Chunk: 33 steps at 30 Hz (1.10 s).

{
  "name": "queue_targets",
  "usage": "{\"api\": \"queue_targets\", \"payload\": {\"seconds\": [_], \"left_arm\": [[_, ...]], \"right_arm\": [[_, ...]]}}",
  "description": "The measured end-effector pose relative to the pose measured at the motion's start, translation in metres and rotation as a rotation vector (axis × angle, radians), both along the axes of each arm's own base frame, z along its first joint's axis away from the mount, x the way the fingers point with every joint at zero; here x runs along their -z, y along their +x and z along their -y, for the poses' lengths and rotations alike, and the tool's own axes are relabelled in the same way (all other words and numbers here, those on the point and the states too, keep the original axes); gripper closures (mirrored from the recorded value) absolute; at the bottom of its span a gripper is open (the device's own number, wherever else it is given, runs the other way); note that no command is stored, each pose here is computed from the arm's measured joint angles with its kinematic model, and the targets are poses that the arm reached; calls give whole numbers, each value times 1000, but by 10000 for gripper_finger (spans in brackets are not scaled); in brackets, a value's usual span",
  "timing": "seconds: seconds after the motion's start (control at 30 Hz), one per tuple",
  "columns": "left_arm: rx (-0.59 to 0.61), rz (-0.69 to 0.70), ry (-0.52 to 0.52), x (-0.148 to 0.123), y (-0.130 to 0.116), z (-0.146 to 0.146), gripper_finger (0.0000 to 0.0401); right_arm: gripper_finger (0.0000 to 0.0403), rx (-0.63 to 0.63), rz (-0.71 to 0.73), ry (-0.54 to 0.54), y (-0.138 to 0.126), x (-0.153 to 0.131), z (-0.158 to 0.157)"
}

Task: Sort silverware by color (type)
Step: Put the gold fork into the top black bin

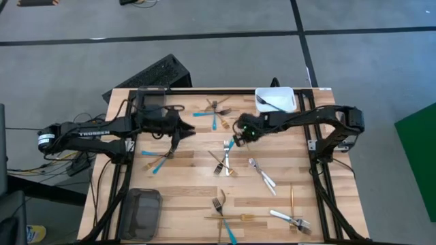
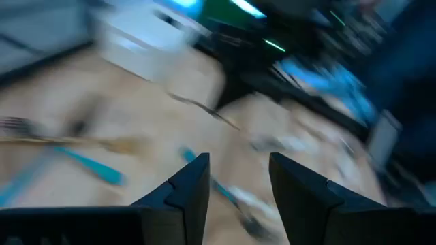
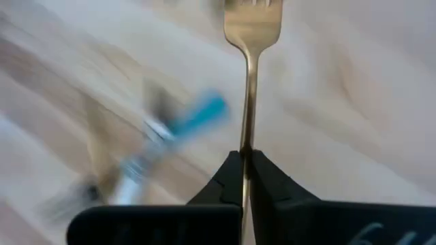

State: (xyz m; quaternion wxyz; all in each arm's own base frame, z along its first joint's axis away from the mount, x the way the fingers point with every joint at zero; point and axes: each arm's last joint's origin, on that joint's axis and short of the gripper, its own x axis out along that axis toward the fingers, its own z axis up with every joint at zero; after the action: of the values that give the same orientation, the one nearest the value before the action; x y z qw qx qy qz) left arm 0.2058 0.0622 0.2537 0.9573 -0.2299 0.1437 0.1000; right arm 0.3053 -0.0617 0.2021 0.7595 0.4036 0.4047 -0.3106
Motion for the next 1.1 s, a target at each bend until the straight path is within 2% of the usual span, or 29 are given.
{"api": "queue_targets", "payload": {"seconds": [0.1,0.23,0.37,0.47,0.53,0.73,0.87,1.0,1.1], "left_arm": [[-120,30,16,-3,0,-6,258],[-83,82,34,-6,3,-8,242],[-109,214,16,-15,11,-11,219],[-163,338,31,-23,16,-15,205],[-185,371,72,-24,21,-17,199],[-218,343,92,-7,37,-24,197],[-226,385,52,1,47,-28,204],[-231,405,37,-3,59,-33,211],[-170,413,78,-11,72,-37,216]], "right_arm": [[389,-10,236,-97,13,-26,5],[389,-106,510,-270,24,-59,10],[389,-230,686,-411,29,-77,21],[389,-244,701,-469,27,-80,31],[389,-256,672,-506,27,-77,38],[384,-353,667,-562,26,-77,42],[384,-406,662,-587,26,-77,40],[383,-434,675,-605,27,-78,40],[382,-454,708,-616,27,-81,40]]}}
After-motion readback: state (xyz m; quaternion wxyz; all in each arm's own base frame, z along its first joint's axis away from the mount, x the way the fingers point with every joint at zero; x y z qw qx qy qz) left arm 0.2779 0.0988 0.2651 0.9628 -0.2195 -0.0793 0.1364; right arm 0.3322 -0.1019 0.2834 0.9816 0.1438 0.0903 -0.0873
